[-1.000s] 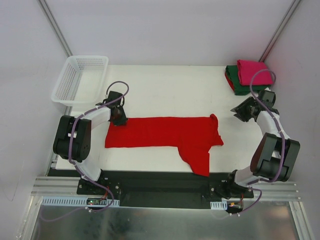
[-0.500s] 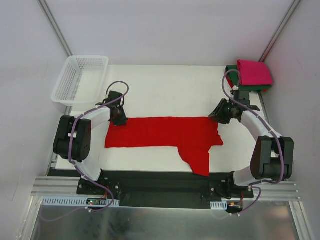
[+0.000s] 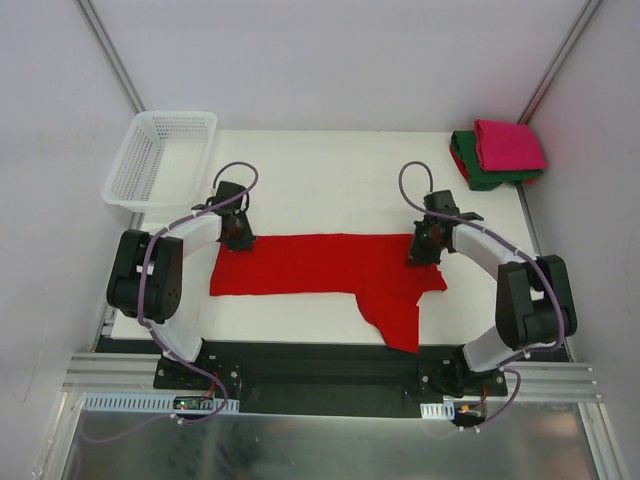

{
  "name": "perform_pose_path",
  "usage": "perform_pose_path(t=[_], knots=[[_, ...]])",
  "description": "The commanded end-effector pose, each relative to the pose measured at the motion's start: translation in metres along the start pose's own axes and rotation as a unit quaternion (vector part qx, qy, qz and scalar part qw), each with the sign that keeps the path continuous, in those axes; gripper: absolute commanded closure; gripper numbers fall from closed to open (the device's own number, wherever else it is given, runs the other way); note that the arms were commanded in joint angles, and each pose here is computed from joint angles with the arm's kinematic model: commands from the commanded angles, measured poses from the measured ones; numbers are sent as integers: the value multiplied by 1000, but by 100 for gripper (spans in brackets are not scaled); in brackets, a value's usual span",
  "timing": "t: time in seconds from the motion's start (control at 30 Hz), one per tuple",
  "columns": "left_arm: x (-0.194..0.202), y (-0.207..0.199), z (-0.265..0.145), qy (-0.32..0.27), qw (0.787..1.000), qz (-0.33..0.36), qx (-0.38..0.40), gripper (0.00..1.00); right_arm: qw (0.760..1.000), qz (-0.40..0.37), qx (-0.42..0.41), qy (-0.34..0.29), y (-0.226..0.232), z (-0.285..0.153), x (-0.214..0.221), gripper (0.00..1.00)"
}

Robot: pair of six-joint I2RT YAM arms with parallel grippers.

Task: Fold and stack the t-shirts
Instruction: Fold the other side of the tshirt into a rectangle

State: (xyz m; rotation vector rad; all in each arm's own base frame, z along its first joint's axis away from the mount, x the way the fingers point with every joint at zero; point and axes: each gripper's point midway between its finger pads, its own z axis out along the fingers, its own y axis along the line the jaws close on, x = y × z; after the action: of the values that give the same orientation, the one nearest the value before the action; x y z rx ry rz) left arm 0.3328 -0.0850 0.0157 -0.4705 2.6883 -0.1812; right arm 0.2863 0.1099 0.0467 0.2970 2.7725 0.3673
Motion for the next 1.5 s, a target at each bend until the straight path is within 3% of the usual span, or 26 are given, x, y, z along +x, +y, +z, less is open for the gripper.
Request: perform_pose_path(t=[0.0, 0.27, 0.63, 0.83, 0.97, 1.17, 1.23, 1.3, 1.33, 1.37, 1.47], knots=[[23, 27, 8, 47, 998, 13, -49, 100, 998, -16, 65, 1, -10, 10, -11, 99], [15, 23, 13, 46, 998, 16, -51, 100, 991, -19, 129, 10, -20, 27, -33, 99], [-24, 3, 25, 37, 998, 32, -36, 100, 993, -30, 118, -13, -6, 30, -62, 99], [-64, -16, -5, -41, 998, 43, -9, 100, 990, -41, 78, -107, 9, -16, -84, 90], [-92, -43, -52, -107, 992, 63, 34, 98, 988, -47, 58, -138, 18, -48, -82, 80], [-60, -82, -109, -136, 981, 76, 113, 63, 990, -78, 49, -110, 25, -67, -32, 67], [-26, -88, -108, -113, 981, 90, 127, 39, 991, -84, 58, -84, 20, -63, -3, 66], [1, -90, -110, -101, 981, 89, 140, 22, 992, -76, 54, -82, 20, -69, 13, 66], [18, -97, -112, -92, 979, 97, 152, 7, 992, -82, 62, -70, 15, -65, 27, 65], [26, -101, -119, -93, 977, 88, 168, 1, 993, -78, 62, -70, 14, -67, 34, 64], [65, -108, -118, -75, 974, 86, 198, 1, 993, -63, 76, -70, 2, -72, 55, 61]])
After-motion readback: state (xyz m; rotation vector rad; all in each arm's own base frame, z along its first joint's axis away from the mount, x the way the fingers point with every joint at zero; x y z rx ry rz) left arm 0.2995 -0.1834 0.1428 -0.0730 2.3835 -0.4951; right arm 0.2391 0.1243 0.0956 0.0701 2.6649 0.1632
